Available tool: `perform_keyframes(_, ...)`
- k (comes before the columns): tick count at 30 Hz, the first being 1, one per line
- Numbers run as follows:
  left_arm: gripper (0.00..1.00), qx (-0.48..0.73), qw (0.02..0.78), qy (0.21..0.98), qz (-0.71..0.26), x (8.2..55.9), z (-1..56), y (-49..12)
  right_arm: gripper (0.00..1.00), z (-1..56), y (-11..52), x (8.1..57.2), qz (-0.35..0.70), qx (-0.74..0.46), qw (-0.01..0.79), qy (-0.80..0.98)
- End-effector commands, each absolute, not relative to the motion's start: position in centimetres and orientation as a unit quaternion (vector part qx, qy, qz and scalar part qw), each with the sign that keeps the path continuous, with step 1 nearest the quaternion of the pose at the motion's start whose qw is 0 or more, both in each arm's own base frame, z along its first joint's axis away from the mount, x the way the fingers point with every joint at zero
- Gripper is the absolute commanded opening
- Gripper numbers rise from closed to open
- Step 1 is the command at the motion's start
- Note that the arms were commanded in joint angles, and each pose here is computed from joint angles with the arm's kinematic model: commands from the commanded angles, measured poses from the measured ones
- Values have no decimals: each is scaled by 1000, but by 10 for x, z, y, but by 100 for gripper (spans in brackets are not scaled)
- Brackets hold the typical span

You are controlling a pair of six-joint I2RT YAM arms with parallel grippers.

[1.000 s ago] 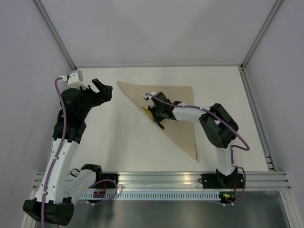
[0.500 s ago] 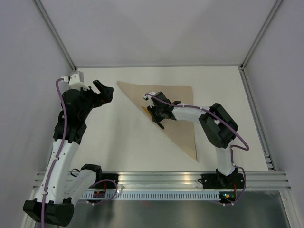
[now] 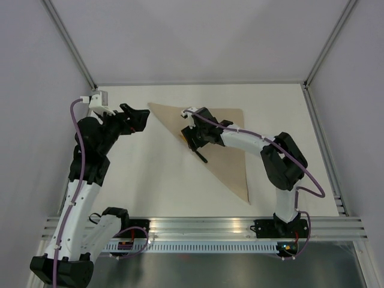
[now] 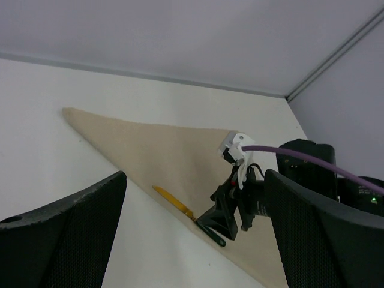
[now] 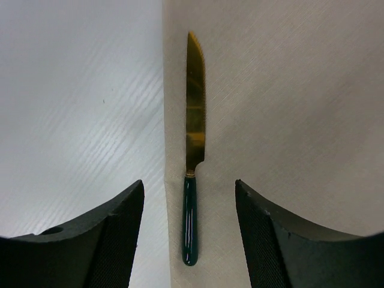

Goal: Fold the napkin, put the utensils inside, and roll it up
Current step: Place the utensil onto the napkin

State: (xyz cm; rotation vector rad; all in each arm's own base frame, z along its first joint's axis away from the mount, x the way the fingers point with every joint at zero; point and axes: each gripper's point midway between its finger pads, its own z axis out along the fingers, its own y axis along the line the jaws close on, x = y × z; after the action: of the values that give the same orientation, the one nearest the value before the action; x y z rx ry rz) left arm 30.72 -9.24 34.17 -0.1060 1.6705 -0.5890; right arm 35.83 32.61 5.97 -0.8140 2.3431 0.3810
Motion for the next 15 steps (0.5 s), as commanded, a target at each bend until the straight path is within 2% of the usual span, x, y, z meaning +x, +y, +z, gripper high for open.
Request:
perform_keyframes(1, 100, 28, 667, 683, -296, 302, 362, -115, 68, 148, 310, 388, 165, -257, 379, 873)
perform_keyframes(5, 100, 79, 680, 676, -272, 300, 345, -140, 68, 185, 234, 421, 173, -170, 409, 880)
perform_keyframes(8, 100, 146, 668, 677, -272, 281, 320, -197, 69, 211, 176, 427, 154, -134, 436, 876)
perform_keyframes(9, 100, 137, 673, 684, -246, 283, 311, -199, 69, 221, 166, 424, 157, -131, 443, 873)
perform_keyframes(13, 100, 223, 649, 698, -203, 259, 251, -253, 69, 219, 98, 421, 133, -87, 442, 883)
perform_keyframes(15, 100, 280, 669, 663, -185, 235, 247, -282, 69, 216, 81, 417, 132, -76, 440, 885)
